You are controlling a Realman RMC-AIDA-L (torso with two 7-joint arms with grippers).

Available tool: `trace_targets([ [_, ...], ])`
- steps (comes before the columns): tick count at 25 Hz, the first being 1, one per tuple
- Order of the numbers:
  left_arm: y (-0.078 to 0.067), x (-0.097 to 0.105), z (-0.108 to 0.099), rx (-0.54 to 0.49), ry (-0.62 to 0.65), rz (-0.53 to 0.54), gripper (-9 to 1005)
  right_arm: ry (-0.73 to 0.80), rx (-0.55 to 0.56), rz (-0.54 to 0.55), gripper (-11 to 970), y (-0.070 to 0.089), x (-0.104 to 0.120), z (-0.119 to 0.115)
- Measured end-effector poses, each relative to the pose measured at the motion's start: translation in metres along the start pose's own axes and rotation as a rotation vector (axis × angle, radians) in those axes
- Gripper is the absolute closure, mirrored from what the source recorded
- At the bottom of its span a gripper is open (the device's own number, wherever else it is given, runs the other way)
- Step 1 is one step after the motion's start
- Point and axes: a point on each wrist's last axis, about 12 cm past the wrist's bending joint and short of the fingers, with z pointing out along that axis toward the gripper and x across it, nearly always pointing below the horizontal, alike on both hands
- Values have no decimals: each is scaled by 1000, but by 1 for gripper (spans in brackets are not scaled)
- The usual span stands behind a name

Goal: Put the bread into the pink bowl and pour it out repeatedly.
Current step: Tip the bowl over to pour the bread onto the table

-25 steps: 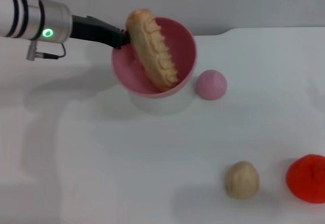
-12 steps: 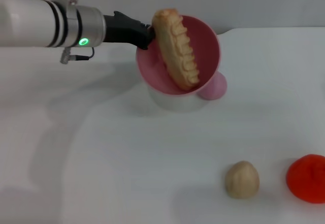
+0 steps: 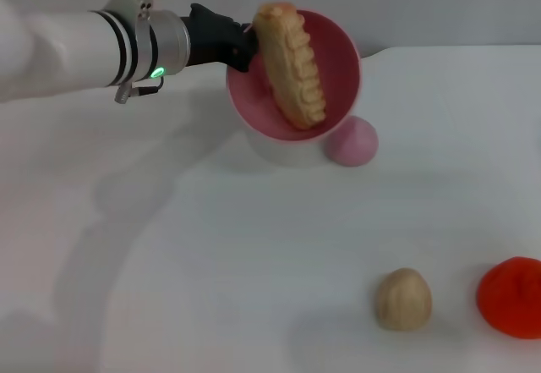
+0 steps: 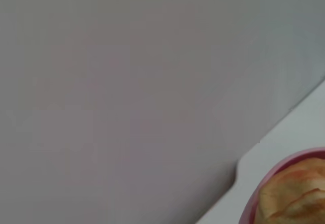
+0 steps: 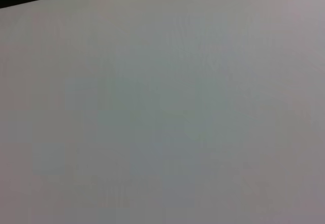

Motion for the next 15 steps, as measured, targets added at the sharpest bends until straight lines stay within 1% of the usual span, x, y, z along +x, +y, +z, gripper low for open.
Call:
trace_targets([
  [8,-5,11,-3,-127,-53,75,954,-4,-1,1,379,0,1,3],
  [11,-6,16,-5,-177,-64,138,954,-5,-3,2,379,1,1,4],
  [12,-6,16,-5,-177,-64,138,954,-6,-3,2,379,1,1,4],
  [13,-7,19,-7,-203,-66,177,954,-7,-4,2,379,1,1,4],
  [15,-9,21,-8,-220,-73,206,954,-8,-8,4,379,1,1,5],
])
